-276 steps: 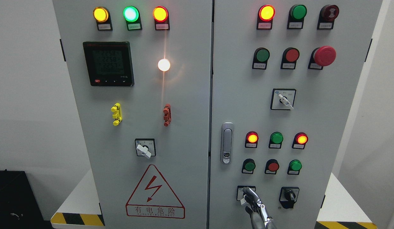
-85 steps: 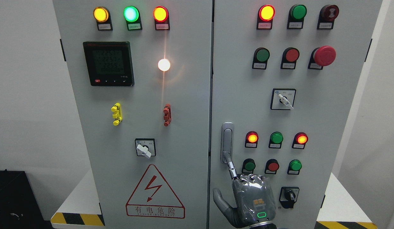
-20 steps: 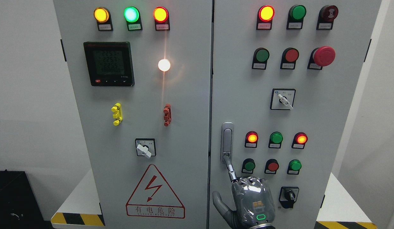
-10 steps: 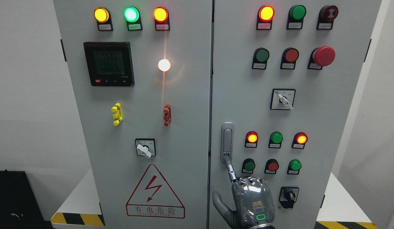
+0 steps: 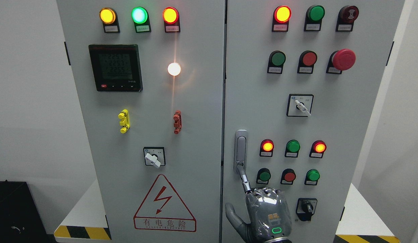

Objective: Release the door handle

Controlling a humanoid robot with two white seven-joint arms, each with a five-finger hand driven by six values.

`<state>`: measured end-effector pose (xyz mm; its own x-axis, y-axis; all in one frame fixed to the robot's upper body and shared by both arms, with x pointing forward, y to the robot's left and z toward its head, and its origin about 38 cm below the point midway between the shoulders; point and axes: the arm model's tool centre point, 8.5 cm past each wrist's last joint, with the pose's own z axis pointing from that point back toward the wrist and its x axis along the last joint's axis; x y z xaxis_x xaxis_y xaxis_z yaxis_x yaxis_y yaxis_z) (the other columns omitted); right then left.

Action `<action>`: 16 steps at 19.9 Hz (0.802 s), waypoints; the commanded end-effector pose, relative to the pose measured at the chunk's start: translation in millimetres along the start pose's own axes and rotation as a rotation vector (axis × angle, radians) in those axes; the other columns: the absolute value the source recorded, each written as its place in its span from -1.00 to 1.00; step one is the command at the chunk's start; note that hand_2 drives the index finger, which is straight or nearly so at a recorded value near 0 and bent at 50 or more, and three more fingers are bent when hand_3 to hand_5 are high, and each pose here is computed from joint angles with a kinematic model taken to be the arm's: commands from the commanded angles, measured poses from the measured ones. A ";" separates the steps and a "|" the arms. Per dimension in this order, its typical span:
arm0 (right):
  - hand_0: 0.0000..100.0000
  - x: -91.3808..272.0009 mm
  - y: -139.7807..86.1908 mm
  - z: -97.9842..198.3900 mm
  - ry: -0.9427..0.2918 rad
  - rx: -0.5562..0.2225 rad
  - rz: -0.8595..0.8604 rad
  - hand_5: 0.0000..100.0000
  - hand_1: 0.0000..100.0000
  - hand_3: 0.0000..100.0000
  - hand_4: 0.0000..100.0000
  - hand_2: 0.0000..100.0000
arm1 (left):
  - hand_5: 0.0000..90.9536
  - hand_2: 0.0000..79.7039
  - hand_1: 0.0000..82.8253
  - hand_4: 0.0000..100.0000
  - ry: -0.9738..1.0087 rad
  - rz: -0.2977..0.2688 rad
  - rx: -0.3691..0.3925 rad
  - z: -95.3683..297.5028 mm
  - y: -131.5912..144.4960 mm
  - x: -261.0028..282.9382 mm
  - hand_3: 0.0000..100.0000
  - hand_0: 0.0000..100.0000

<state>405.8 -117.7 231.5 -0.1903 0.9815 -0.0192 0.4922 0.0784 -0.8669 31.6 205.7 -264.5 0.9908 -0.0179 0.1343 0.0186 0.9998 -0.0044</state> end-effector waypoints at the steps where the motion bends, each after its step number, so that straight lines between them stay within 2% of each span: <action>1: -0.15 0.4 7.0 1.8 -0.001 0.021 0.001 1.00 -0.59 1.00 1.00 -0.78 | -1.00 -1.00 0.34 -1.00 0.016 0.002 0.000 1.0 -0.1 -10.8 -1.00 -0.76; 16: -0.15 0.4 8.4 2.8 0.000 0.030 0.001 1.00 -0.59 1.00 1.00 -0.78 | -1.00 -1.00 0.34 -1.00 0.016 0.002 0.000 1.0 -0.1 -10.8 -1.00 -0.76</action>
<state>406.4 -117.4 226.2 -0.1901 0.9816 -0.0191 0.4761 0.0752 -0.8762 31.6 205.8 -264.5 0.9908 -0.0180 0.1343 0.0188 0.9998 -0.0043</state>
